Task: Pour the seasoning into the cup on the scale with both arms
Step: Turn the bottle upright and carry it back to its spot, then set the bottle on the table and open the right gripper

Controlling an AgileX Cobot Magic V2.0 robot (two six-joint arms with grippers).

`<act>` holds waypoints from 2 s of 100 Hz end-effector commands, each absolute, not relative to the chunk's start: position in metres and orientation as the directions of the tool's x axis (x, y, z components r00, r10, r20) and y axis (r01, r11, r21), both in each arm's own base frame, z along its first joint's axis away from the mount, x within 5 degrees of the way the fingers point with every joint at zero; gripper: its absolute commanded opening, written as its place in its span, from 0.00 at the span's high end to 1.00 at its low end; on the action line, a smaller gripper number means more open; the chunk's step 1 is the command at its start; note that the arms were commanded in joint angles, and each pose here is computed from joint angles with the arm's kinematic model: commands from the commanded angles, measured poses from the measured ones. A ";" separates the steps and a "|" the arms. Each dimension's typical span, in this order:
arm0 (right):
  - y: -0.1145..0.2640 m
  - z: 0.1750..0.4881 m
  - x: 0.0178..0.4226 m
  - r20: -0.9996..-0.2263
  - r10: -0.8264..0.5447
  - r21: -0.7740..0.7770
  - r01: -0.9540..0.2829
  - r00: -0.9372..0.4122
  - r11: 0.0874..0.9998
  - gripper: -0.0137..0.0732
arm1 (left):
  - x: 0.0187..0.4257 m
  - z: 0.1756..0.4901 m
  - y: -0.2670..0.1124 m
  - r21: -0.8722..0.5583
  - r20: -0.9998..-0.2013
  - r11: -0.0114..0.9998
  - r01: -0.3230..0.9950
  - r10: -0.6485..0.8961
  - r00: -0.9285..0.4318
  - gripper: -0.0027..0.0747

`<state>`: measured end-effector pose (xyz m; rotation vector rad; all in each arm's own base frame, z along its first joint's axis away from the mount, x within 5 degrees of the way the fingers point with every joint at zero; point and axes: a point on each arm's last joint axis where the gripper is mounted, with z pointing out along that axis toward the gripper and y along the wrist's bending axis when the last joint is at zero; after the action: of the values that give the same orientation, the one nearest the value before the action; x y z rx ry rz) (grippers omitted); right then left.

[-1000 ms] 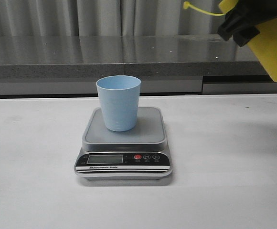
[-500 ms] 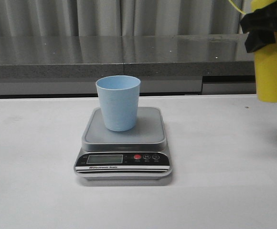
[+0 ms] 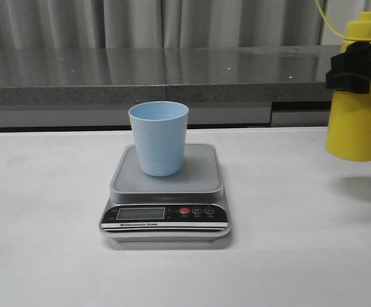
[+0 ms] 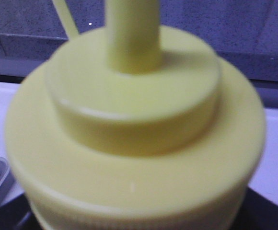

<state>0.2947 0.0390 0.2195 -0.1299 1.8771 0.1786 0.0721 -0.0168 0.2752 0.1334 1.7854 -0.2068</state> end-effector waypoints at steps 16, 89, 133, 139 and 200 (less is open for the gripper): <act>0.040 0.221 0.308 -0.986 0.035 0.067 -0.199 -0.161 0.978 0.69 | 0.074 0.290 -0.016 -0.087 -0.989 0.977 0.195 -0.060 -0.137 0.99; 0.041 0.205 0.313 -0.979 0.032 0.073 -0.197 -0.203 0.978 0.15 | 0.074 0.290 -0.016 -0.087 -0.989 0.977 0.195 -0.060 -0.137 0.99; 0.039 0.206 0.295 -0.977 0.032 0.075 -0.197 -0.210 0.978 0.15 | 0.074 0.290 -0.016 -0.087 -0.989 0.977 0.195 -0.060 -0.137 0.99; 0.038 0.207 0.290 -0.977 0.036 0.078 -0.196 -0.210 0.977 0.15 | 0.074 0.290 -0.016 -0.087 -0.989 0.977 0.195 -0.060 -0.137 0.99; 0.029 0.221 0.212 -0.981 0.045 0.079 -0.176 -0.191 0.981 0.24 | 0.074 0.290 -0.016 -0.087 -0.989 0.977 0.195 -0.060 -0.137 0.99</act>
<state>0.2210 0.0320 0.1993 -0.1270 1.8853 0.1922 0.0721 -0.0168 0.2752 0.1334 1.7854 -0.2068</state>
